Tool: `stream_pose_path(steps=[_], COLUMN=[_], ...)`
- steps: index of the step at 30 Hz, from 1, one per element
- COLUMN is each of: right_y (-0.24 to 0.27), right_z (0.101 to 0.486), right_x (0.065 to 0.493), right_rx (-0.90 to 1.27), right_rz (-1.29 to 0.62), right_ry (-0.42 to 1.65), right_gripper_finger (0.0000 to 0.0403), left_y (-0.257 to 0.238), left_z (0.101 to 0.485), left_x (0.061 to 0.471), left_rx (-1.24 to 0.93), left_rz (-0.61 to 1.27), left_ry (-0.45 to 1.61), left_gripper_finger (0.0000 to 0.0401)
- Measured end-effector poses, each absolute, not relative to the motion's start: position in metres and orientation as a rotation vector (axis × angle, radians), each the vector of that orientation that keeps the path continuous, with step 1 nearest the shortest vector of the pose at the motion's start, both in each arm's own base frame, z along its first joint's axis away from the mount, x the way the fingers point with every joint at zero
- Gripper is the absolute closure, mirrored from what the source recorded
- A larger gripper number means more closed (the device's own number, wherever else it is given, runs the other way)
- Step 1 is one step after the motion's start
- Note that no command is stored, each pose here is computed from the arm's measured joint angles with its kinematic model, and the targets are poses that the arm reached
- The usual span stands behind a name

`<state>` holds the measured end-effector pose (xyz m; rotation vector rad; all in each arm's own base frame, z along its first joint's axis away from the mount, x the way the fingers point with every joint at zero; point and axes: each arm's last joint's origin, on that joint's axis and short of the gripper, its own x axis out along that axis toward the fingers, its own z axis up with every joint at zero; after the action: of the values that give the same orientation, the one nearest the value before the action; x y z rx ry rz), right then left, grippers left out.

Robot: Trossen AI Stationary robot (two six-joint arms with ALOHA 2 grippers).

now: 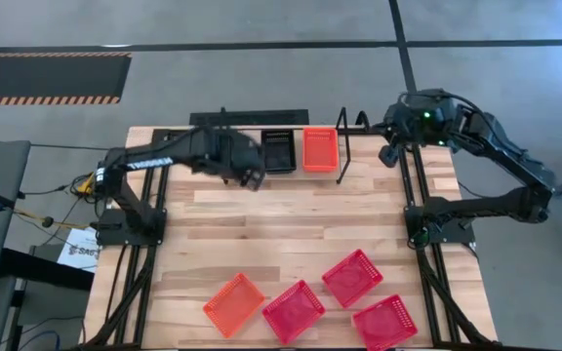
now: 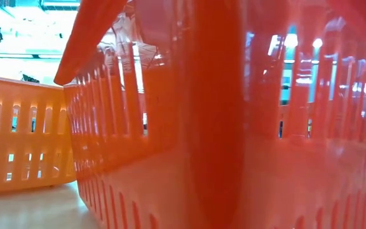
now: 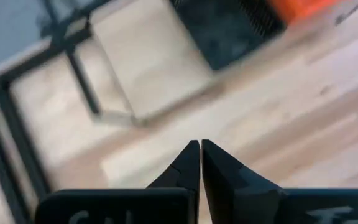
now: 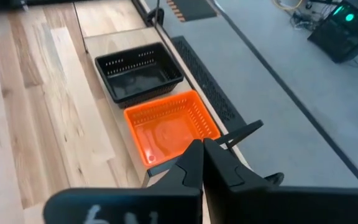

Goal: Stack baskets on shelf by color
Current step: Put the top red bin on the shelf

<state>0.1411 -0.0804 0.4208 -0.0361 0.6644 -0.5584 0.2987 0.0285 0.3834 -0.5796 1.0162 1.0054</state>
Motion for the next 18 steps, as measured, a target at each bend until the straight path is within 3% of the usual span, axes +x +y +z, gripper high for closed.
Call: stream_pose_path(steps=[8,18], right_y=[-0.093,-0.088], right_z=[0.405,0.393], right_x=[0.168,0.187], right_rx=[-0.015,-0.032], right_rz=[-0.528,-0.452], right_ry=[0.764,0.843], right_gripper_finger=[0.0387,0.0375], left_y=[-0.027,-0.038], left_z=[0.368,0.348], left_x=[0.303,0.312], left_rx=[-0.647,-0.643], left_rz=[0.989,1.017], left_ry=[1.003,1.03], left_gripper_finger=[0.0396,0.0396])
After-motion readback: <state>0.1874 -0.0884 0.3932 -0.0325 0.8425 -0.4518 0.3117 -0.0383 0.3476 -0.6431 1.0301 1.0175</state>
